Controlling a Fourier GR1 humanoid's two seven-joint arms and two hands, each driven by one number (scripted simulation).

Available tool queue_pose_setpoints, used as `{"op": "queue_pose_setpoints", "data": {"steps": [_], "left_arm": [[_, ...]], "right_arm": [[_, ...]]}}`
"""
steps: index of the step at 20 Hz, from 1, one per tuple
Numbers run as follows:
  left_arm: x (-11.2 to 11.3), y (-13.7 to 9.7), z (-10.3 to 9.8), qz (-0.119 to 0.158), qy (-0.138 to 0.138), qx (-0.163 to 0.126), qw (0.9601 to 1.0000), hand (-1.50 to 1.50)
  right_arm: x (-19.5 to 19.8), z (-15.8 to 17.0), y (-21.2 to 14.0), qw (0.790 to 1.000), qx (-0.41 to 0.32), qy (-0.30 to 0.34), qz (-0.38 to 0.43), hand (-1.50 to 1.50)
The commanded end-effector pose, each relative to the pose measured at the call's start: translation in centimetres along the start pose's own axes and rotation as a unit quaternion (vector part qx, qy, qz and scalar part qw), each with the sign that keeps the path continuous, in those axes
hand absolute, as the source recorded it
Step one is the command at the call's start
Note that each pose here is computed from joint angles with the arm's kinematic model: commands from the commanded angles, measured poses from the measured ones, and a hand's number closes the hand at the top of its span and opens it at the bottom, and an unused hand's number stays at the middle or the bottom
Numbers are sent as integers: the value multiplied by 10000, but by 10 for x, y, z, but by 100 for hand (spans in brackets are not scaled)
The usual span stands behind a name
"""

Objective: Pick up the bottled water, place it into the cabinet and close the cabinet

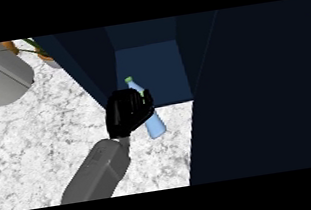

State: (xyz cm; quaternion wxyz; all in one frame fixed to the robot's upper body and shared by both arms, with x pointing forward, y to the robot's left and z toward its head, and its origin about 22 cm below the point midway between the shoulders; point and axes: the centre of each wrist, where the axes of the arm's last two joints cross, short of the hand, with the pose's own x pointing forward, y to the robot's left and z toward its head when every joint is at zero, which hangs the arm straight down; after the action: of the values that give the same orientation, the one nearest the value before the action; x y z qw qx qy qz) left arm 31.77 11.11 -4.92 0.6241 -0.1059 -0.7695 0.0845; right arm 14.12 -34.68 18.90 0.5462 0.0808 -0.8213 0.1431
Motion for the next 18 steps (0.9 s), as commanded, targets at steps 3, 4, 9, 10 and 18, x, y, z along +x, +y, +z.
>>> {"op": "queue_pose_setpoints", "data": {"steps": [3,4,9,10,18], "left_arm": [[11,1,12,803,-112,-747,9939,150],[-1,6,18,771,-165,-796,9937,150],[17,18,36,648,-51,-1025,9926,-150],[29,30,40,617,-114,-1057,9924,-150],[48,85,85,754,135,-1298,9886,-150]], "right_arm": [[16,13,17,9994,346,45,-77,150],[14,6,29,9995,282,22,-122,150],[26,11,44,9990,436,-12,-126,150],[37,13,47,9992,386,-53,-133,150],[32,3,62,9940,1079,21,197,150]]}}
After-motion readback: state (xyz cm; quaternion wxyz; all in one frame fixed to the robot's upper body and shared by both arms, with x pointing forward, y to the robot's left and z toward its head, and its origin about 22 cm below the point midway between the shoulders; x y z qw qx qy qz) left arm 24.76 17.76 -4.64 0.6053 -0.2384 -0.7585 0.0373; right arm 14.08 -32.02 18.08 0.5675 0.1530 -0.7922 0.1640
